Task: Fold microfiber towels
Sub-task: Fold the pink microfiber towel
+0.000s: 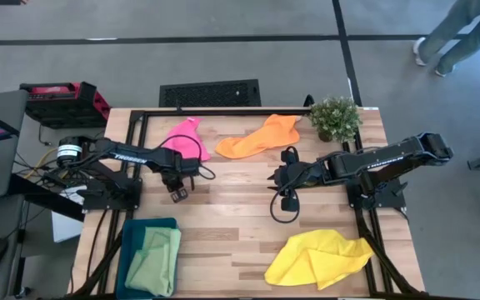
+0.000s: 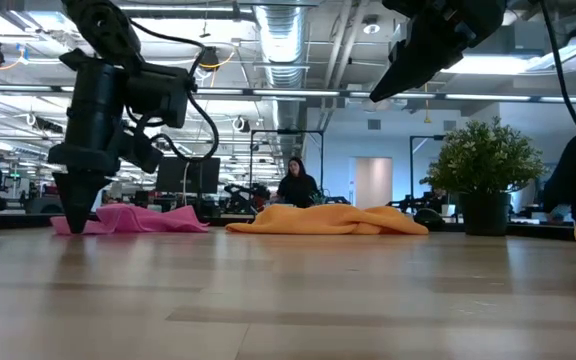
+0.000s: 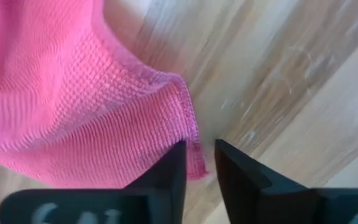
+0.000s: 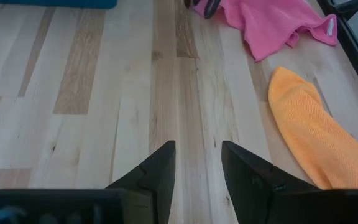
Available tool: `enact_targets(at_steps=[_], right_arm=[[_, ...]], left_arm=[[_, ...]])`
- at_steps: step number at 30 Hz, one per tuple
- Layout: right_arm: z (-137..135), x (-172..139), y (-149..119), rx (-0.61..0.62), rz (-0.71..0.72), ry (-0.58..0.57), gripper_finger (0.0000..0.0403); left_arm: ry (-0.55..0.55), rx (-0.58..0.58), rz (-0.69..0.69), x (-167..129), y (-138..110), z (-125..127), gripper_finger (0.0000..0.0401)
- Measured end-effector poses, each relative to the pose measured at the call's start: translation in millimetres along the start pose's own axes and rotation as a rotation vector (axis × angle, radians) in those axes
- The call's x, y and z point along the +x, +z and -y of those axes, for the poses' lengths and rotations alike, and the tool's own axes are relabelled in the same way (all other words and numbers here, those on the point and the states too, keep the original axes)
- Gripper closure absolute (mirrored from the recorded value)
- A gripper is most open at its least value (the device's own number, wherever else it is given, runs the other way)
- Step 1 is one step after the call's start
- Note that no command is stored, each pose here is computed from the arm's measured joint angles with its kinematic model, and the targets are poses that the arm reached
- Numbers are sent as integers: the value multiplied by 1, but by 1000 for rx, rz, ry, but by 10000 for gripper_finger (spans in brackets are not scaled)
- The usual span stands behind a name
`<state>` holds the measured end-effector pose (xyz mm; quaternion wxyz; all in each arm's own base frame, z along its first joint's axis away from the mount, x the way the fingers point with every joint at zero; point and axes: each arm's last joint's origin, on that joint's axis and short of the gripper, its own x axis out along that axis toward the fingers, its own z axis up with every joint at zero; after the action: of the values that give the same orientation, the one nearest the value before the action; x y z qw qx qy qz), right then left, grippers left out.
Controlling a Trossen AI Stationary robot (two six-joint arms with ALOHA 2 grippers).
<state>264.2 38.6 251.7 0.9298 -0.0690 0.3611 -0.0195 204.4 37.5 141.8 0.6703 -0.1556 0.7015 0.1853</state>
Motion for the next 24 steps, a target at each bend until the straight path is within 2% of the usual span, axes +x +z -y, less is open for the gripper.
enact_targets(at_steps=[3, 5, 10, 15, 24], right_arm=[[0, 0, 0, 0, 0, 0, 248], [0, 0, 0, 0, 0, 0, 248], [0, 0, 0, 0, -1, 0, 248], [0, 0, 0, 0, -1, 0, 248], [0, 0, 0, -1, -1, 0, 248]], left_arm=[[7, 71, -17, -5, 0, 1, 299], [50, 99, -23, -11, 0, 2, 292], [122, 126, -99, -19, -6, 2, 287], [125, 112, -165, -11, -16, -1, 287], [96, 143, -183, -4, -20, -1, 287]])
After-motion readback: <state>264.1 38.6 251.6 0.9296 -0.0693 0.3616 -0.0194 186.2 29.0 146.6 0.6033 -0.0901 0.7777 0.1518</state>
